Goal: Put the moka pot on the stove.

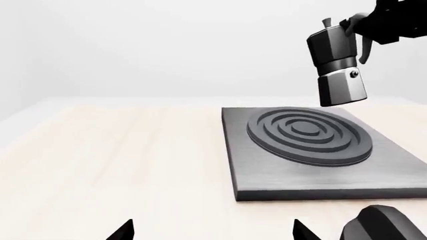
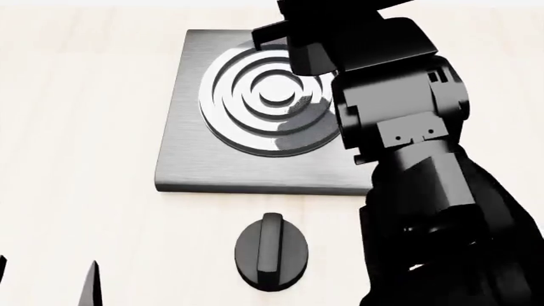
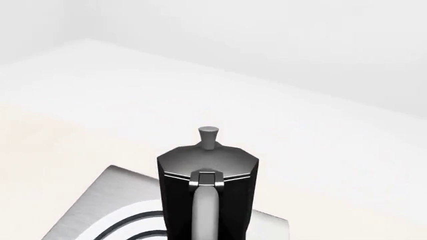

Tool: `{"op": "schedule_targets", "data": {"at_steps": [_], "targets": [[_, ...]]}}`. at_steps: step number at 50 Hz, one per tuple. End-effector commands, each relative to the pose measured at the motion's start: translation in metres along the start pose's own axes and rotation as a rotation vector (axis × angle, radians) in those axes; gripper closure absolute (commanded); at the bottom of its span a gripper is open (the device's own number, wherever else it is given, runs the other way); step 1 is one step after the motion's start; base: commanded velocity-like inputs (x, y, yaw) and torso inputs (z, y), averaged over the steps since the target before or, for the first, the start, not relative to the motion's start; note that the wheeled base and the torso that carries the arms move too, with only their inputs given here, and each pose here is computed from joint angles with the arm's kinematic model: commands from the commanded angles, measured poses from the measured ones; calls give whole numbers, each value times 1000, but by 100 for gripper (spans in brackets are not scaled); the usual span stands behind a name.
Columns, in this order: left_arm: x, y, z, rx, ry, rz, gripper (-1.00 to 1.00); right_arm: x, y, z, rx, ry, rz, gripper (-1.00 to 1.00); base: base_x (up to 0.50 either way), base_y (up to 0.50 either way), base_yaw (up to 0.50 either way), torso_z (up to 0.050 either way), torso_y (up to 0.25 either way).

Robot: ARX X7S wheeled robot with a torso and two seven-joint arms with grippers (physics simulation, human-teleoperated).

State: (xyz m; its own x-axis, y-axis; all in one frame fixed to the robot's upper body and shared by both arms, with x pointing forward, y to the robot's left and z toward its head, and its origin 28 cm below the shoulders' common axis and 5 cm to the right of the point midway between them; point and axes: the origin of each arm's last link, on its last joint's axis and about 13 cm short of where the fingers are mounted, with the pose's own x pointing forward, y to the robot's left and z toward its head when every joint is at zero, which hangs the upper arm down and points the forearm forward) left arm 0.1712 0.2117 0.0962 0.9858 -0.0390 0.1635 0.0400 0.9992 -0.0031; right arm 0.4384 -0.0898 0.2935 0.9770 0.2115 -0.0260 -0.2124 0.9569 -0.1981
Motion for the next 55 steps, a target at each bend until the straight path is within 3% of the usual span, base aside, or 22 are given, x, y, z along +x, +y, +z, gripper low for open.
{"op": "schedule_targets", "data": {"at_steps": [1, 21, 55], "targets": [[4, 4, 3, -35, -41, 21, -100, 3, 22, 17, -25, -61, 98, 100, 0, 0, 0, 0, 0], [3, 6, 5, -45, -47, 22, -100, 5, 39, 9, -9, -60, 159, 100, 0, 0, 0, 0, 1], [3, 6, 7, -49, -49, 25, -100, 6, 42, -7, 9, -40, 171, 100, 0, 0, 0, 0, 1]]}}
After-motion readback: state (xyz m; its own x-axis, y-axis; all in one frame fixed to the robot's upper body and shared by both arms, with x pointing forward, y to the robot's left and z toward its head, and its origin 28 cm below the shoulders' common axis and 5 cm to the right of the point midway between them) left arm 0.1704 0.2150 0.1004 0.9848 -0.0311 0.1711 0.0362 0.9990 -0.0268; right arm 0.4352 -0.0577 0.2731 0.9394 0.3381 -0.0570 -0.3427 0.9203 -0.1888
